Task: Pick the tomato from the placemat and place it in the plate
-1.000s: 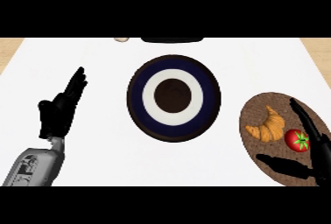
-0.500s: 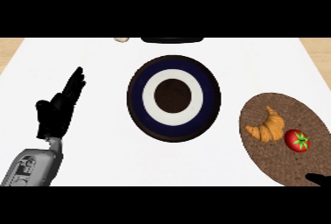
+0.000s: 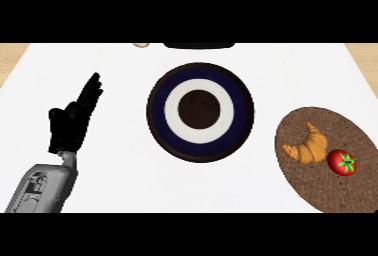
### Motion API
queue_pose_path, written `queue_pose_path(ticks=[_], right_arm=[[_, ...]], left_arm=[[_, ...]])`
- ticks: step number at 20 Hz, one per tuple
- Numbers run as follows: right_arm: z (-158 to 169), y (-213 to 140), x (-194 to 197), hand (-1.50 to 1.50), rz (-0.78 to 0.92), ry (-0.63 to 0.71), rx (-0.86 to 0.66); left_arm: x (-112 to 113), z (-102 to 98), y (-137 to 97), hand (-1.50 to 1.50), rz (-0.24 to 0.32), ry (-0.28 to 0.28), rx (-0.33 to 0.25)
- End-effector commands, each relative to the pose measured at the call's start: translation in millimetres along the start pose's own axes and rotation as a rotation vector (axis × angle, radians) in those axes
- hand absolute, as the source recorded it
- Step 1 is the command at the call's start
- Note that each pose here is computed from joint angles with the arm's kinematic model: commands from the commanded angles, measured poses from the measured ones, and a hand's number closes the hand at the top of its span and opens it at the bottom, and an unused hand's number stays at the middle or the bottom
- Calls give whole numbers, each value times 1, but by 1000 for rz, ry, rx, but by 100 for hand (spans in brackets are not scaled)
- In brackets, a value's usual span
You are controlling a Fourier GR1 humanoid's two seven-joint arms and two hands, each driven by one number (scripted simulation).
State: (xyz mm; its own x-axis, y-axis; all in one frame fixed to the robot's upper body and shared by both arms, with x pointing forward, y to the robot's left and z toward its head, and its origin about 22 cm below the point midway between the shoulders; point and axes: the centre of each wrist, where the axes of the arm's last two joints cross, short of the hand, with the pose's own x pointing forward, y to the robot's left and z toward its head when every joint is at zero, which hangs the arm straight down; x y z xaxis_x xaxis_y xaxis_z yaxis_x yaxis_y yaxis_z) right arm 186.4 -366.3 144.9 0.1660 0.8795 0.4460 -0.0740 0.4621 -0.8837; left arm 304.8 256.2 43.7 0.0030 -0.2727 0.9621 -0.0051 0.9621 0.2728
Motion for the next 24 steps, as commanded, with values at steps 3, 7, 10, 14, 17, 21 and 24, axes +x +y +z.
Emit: queue_pose_path(ticks=[3, 7, 10, 14, 17, 21, 24], right_arm=[[-22, 7, -4, -150, -28, 35, 44], [-30, 13, -28, -150, -1, 63, 103], [-49, 32, -27, -150, 85, 111, 152], [-42, 49, -21, -150, 121, 118, 181], [-64, 78, -27, -150, 105, 111, 194], [-57, 91, -20, -150, 107, 129, 213], [-79, 91, -52, -150, 119, 150, 216]], left_arm=[[-8, 13, 0, 0, -2, -6, -12], [-16, 5, 13, 0, 1, -6, 14], [11, 1, -14, 0, -3, -17, 0], [-11, 15, -14, 0, -19, 3, -9], [-3, -3, -5, 0, 0, -4, -14], [7, 6, 1, 0, 0, -1, -13], [0, -1, 2, 0, -5, 2, -6]])
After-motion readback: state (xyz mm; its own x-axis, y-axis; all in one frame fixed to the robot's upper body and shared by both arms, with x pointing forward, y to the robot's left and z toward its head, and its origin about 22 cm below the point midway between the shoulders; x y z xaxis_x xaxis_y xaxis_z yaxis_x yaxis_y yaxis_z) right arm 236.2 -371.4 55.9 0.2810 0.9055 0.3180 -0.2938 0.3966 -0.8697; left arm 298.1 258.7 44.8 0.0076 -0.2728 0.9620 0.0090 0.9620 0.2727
